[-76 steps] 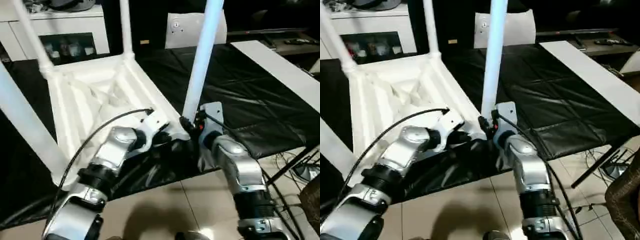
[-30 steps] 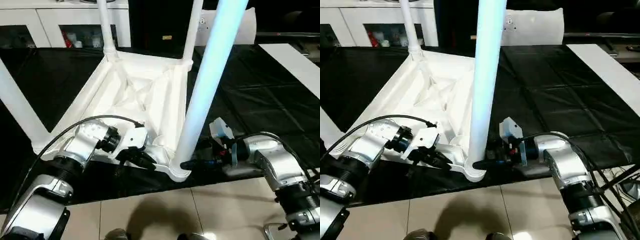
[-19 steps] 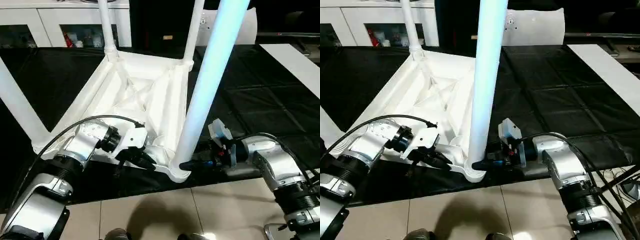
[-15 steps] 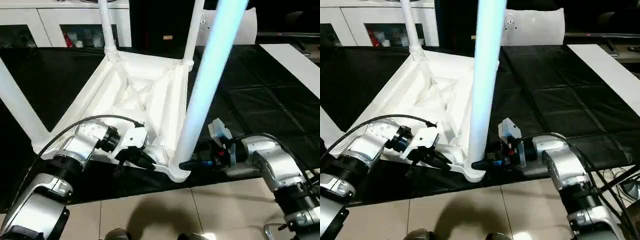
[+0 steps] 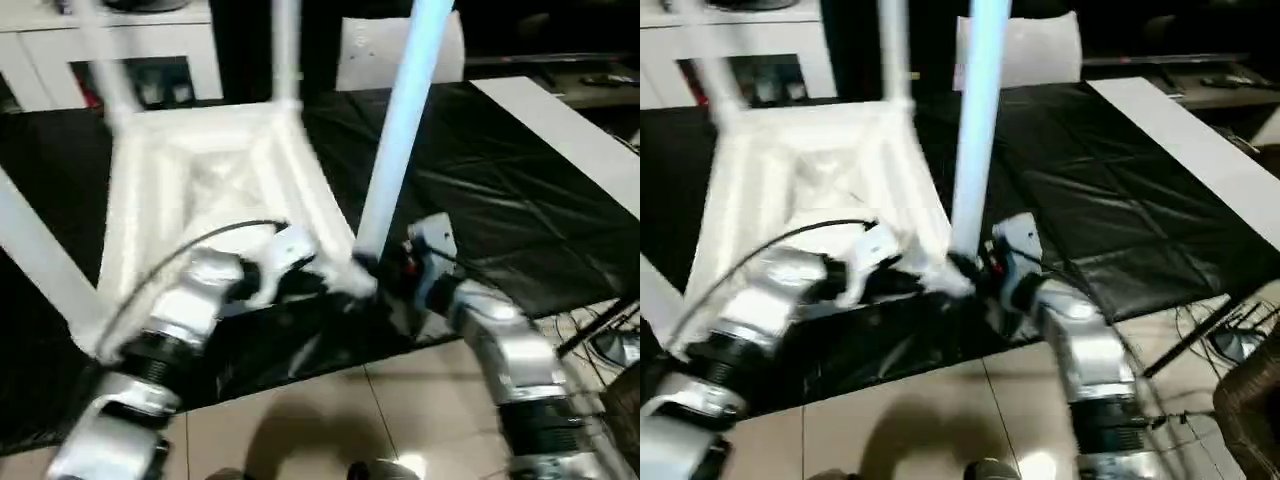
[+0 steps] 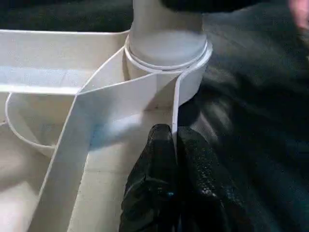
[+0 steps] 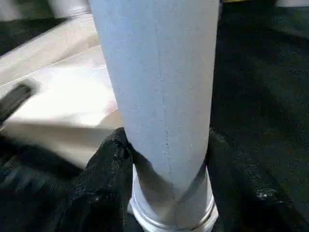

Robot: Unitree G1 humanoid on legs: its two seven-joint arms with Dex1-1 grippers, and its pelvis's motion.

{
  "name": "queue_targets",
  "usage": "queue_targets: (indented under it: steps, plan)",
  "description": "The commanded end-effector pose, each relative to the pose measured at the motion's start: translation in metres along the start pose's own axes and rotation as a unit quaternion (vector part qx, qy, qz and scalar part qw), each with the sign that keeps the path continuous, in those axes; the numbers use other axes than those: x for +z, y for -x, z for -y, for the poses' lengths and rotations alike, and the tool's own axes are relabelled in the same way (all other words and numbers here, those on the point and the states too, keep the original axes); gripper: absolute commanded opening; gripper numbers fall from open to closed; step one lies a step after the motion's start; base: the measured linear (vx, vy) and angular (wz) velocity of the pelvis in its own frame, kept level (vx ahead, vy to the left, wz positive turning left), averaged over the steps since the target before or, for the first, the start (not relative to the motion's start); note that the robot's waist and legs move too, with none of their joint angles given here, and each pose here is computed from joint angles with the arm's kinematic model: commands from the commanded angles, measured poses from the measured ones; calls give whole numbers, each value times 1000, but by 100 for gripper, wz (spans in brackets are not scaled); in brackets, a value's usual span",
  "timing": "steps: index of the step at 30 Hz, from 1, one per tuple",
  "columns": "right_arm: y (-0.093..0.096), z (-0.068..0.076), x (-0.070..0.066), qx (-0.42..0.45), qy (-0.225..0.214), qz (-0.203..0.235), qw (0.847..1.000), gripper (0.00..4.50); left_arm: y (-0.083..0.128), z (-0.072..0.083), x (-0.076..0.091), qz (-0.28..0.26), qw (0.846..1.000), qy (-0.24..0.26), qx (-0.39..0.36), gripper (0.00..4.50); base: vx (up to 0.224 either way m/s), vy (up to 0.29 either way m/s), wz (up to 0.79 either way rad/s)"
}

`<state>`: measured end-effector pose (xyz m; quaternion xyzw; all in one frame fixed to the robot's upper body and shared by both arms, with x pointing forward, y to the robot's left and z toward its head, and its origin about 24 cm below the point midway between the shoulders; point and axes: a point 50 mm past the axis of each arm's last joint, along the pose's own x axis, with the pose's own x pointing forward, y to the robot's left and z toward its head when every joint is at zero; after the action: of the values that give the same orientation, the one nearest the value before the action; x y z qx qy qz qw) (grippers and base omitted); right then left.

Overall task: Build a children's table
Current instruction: Rotate leg to tighten

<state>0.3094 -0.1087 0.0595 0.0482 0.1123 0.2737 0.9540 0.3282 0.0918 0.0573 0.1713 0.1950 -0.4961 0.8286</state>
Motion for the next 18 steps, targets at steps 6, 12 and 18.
queue_targets:
  steps: [6,12,18]
  plan:
    - [-34,-51,-3,18,-49,-4,999,224,-32,10,45,53,997,-10,47,0,0,0,0]
    - [-22,-39,2,40,-28,24,999,296,-22,5,36,43,998,-42,22,0,0,0,0]
    - [4,-13,1,92,26,25,995,344,-3,0,19,40,995,-78,-37,0,0,0,0]
